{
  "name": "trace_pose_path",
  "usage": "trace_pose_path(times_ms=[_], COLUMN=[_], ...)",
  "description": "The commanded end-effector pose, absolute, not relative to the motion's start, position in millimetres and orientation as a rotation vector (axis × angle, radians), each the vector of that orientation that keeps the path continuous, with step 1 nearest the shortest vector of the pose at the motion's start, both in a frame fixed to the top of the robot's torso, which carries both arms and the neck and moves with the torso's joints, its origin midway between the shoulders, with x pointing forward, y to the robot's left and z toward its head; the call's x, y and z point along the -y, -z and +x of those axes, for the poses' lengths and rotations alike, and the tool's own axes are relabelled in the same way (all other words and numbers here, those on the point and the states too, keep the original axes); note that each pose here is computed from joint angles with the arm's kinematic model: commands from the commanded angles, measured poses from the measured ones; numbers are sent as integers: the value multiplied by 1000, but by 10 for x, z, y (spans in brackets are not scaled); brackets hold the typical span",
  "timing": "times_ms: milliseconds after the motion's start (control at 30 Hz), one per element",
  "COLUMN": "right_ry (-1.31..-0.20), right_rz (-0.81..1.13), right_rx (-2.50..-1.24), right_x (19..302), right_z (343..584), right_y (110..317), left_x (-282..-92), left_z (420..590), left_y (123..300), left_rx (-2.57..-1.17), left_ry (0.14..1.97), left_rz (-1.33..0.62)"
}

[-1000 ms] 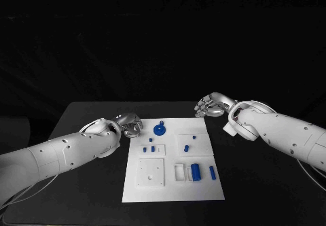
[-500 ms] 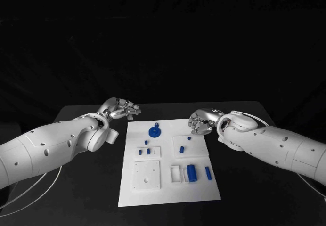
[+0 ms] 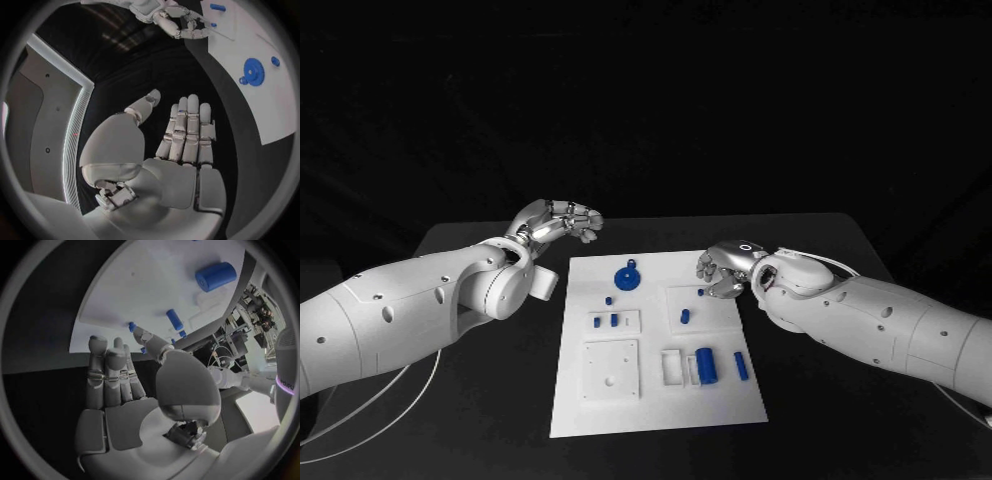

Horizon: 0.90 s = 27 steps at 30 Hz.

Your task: Assemble the parts on the task board

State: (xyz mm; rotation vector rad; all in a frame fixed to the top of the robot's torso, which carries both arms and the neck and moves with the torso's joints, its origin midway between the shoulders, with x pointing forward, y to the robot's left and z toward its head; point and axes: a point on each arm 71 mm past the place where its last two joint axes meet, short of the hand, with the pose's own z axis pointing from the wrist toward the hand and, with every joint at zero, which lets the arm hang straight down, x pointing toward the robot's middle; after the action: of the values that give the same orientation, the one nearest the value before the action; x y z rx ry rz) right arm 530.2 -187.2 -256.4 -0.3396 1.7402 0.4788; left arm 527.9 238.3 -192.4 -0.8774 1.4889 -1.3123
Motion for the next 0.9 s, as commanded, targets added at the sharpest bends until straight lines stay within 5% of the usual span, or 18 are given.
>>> trace_pose_path(times_ms=[33, 900], right_ry=[-443, -404], right_rz=[-371, -443], right_rx=[-1725, -1745], right_x=[1857, 1664], right_z=[5290, 5159], right_y=[2594, 2862], left_x=[-2348, -2333], left_z=[5274, 5276], left_y=[1898, 1905], left_rx=[-1464, -1474], left_ry=[1376, 1378], left_rz=[-903, -911])
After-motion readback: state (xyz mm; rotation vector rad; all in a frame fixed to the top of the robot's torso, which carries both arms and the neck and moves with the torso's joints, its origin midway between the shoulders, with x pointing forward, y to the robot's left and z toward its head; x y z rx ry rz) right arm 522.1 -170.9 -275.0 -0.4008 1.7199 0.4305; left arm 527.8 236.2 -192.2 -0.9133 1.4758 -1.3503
